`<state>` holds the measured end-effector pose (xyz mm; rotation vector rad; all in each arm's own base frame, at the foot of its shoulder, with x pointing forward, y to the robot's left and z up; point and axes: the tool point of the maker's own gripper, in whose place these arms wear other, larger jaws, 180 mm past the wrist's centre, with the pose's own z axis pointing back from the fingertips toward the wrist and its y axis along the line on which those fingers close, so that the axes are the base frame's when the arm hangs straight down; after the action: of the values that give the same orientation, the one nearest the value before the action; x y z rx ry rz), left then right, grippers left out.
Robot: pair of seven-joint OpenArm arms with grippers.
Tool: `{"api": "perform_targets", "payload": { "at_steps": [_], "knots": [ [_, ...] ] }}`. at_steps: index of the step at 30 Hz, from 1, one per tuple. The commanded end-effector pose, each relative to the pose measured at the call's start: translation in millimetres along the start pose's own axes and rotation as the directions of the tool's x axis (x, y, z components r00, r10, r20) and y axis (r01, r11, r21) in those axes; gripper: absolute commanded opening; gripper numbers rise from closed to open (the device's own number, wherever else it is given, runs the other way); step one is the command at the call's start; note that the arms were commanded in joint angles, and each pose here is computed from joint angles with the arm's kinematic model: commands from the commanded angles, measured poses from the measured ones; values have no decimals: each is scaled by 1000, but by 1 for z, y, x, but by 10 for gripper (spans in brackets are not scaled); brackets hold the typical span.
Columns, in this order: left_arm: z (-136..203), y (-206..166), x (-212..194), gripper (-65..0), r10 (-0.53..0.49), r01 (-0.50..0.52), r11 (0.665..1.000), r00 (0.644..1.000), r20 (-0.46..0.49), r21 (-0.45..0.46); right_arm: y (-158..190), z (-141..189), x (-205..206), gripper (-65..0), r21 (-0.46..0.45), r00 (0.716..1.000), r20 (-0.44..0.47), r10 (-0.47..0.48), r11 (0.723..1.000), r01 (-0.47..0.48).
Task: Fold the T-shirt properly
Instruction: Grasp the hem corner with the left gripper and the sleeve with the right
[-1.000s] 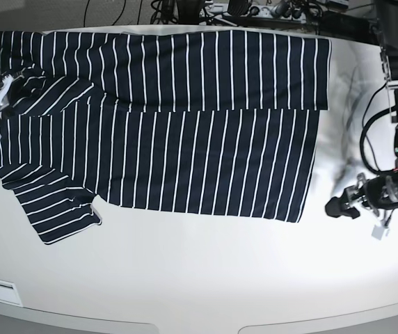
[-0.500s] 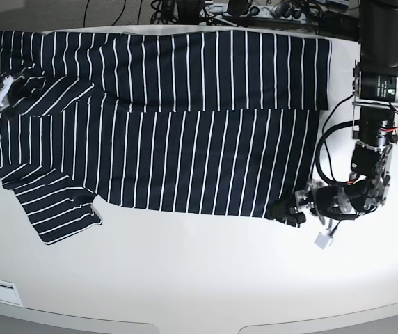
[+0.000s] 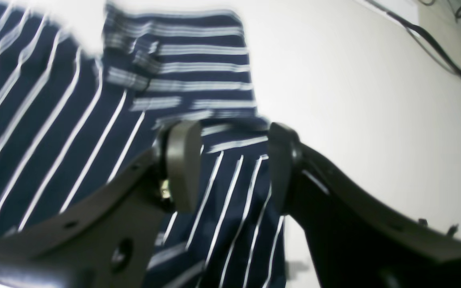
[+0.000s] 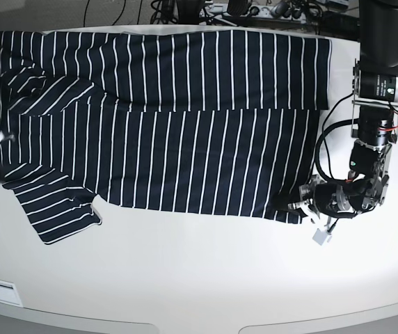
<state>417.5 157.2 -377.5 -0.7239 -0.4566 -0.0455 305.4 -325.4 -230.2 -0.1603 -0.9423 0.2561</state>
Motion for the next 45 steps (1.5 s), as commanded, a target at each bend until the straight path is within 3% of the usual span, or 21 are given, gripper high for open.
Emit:
{"api": "perform_targets", "payload": {
  "at_steps": [1,4,6,9,12,16,19,24,32,34,37,41,45],
  "knots": [
    [4,3,2,-650,-23,24,999,999,-29,30,-17,-3,19,-345,-34,998,57,-23,999,25],
    [4,3,1,-650,-23,24,999,999,-30,30,-43,-34,14,-345,-33,983,56,-174,984,176],
    [4,3,0,-650,-23,24,999,999,-38,30,-56,-57,3,-345,-1,954,27,-297,955,297],
    [4,3,-1,-650,-22,24,999,999,-43,31,-67,-90,-17,-345,65,879,-42,-474,877,476],
    [4,3,-3,-650,-22,24,999,998,-55,30,-77,-115,-31,-345,97,804,-97,-586,799,594],
    [5,4,-5,-650,-22,24,999,997,-68,32,-79,-133,-44,-345,112,698,-153,-700,689,716],
    [5,4,-5,-650,-22,24,999,998,-67,32,-73,-139,-50,-345,126,654,-180,-734,643,756],
    [5,4,-5,-650,-22,25,999,998,-67,32,-49,-150,-52,-346,156,647,-215,-731,628,762],
    [5,4,-5,-650,-23,25,999,997,-68,32,-24,-157,-44,-354,236,679,-223,-699,637,734],
    [5,4,-5,-650,-23,25,999,998,-66,32,-26,-157,-44,-430,232,681,-223,-698,640,732],
    [5,2,-4,-650,-32,34,999,998,-59,22,-28,-155,-45,-650,229,681,-222,-698,642,732],
    [6,-6,2,-650,-83,83,996,996,-43,-15,-29,-148,-34,-650,277,717,-217,-663,662,696],
    [11,-15,20,-650,-131,130,991,991,-12,-32,-24,-136,-17,-650,360,741,-223,-633,654,666]
  ]
}}
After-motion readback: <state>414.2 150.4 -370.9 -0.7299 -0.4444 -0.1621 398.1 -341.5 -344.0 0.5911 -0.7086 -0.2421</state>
